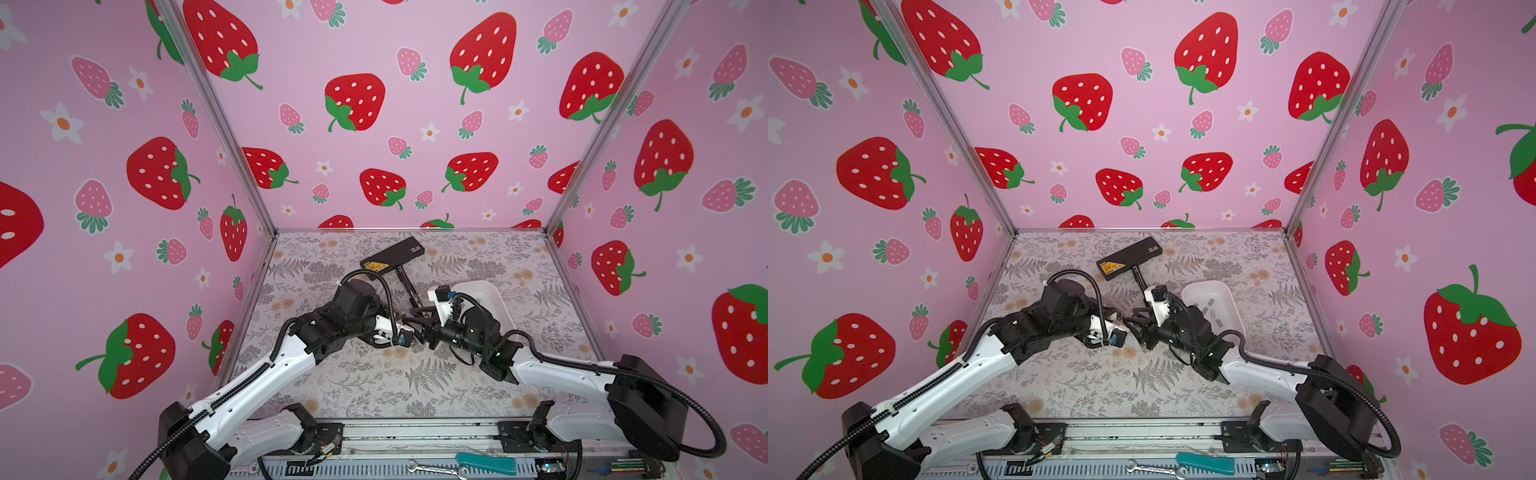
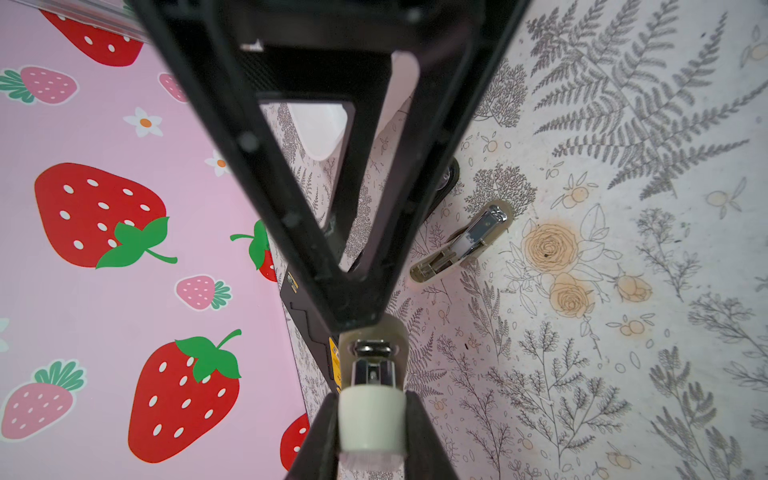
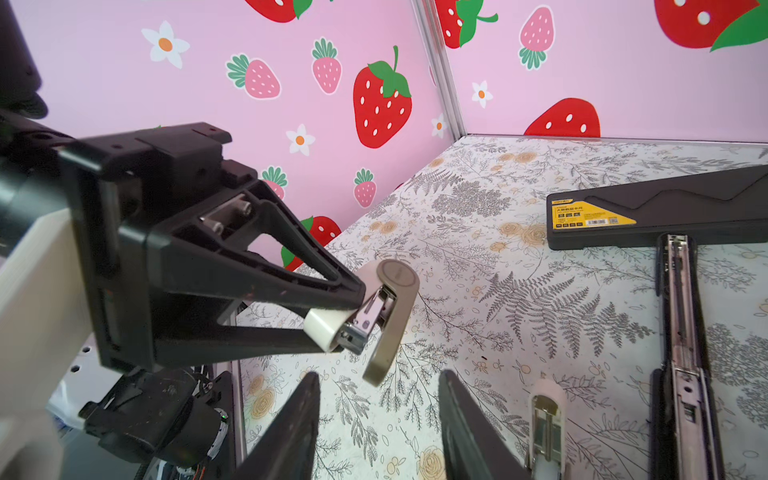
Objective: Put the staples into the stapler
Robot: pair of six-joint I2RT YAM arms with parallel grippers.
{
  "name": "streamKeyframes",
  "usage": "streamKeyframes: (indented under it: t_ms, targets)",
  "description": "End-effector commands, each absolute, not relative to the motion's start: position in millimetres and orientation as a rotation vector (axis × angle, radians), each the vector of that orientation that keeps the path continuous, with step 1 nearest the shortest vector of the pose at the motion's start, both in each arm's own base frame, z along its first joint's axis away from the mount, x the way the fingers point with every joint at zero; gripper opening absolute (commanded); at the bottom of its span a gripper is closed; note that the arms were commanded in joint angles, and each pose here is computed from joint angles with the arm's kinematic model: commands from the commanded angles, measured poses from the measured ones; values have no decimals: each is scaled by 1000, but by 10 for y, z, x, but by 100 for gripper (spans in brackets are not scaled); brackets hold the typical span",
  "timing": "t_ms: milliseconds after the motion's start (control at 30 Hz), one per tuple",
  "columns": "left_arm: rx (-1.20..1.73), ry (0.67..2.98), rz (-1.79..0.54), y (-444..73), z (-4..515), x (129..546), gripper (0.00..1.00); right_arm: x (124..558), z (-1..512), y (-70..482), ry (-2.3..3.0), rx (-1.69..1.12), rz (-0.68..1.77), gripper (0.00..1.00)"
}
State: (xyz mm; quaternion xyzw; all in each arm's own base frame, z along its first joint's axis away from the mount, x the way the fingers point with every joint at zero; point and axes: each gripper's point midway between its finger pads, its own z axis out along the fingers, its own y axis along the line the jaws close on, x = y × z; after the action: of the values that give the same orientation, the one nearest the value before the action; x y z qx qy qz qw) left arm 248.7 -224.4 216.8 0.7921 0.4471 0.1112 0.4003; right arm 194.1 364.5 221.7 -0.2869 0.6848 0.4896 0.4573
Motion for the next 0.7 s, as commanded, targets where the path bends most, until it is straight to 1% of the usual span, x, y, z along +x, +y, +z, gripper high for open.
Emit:
streamKeyframes:
  t_ms: [0,433,667]
  targets:
    - [1991,1086,269,-2295,2255,2447,0,1922,2325,3733,1659,-732,1226,48]
    - [1994,1042,249,-2345,2297,2356,0,2061,2118,3801,1763,-704,1163,43]
    - [2017,1016,217,-2355,2287,2279,0,2130,2005,3819,1815,-688,1124,38]
